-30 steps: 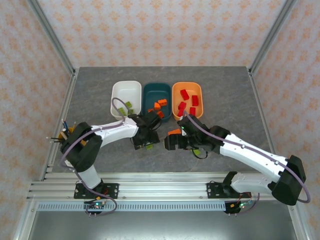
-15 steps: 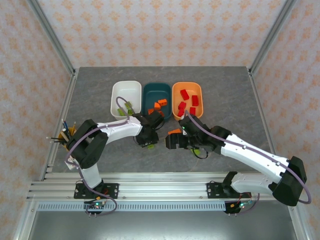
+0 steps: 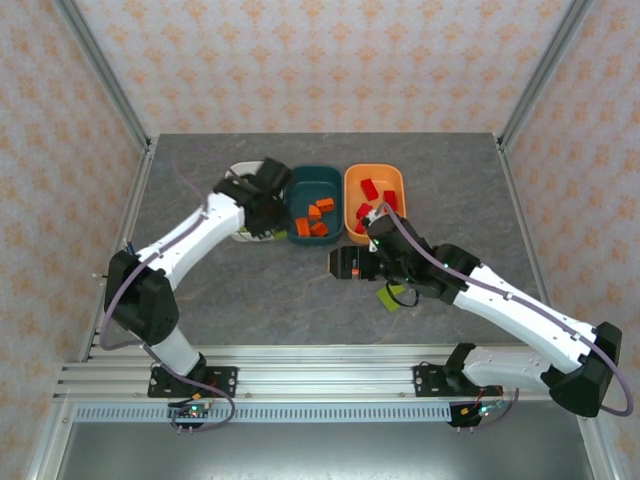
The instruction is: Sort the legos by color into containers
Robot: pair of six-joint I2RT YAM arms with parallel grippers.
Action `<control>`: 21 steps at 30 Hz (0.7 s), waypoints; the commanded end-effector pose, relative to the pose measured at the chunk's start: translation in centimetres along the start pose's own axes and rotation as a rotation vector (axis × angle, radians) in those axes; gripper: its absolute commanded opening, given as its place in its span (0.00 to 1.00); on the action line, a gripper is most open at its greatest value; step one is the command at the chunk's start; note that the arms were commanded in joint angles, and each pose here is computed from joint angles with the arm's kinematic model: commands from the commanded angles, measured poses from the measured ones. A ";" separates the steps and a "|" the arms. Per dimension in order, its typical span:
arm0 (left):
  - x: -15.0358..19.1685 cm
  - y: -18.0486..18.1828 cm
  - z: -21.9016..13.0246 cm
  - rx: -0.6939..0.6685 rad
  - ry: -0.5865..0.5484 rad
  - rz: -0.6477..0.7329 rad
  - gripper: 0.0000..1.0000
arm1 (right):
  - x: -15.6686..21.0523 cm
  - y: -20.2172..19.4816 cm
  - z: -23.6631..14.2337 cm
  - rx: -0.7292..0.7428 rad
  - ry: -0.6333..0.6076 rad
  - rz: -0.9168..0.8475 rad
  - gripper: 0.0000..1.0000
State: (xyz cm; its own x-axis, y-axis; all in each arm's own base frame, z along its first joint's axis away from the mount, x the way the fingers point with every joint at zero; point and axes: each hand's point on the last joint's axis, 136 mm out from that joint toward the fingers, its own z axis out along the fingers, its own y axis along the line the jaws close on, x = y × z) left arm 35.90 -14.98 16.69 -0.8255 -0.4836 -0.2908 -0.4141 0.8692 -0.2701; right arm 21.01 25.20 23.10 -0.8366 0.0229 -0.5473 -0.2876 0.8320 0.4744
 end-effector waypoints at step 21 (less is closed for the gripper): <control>-10.8 1.9 13.5 -0.089 0.151 -0.198 0.31 | -7.5 0.1 5.1 0.068 -0.072 0.104 0.91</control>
State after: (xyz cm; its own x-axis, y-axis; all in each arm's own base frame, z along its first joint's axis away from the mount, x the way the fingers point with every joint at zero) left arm 50.22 -9.93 6.22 -0.7784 -0.6180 -0.1101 -0.5832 0.7769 -0.2374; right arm 29.06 28.21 23.73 -0.8233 0.1289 -0.5528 -0.1938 0.8515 0.4872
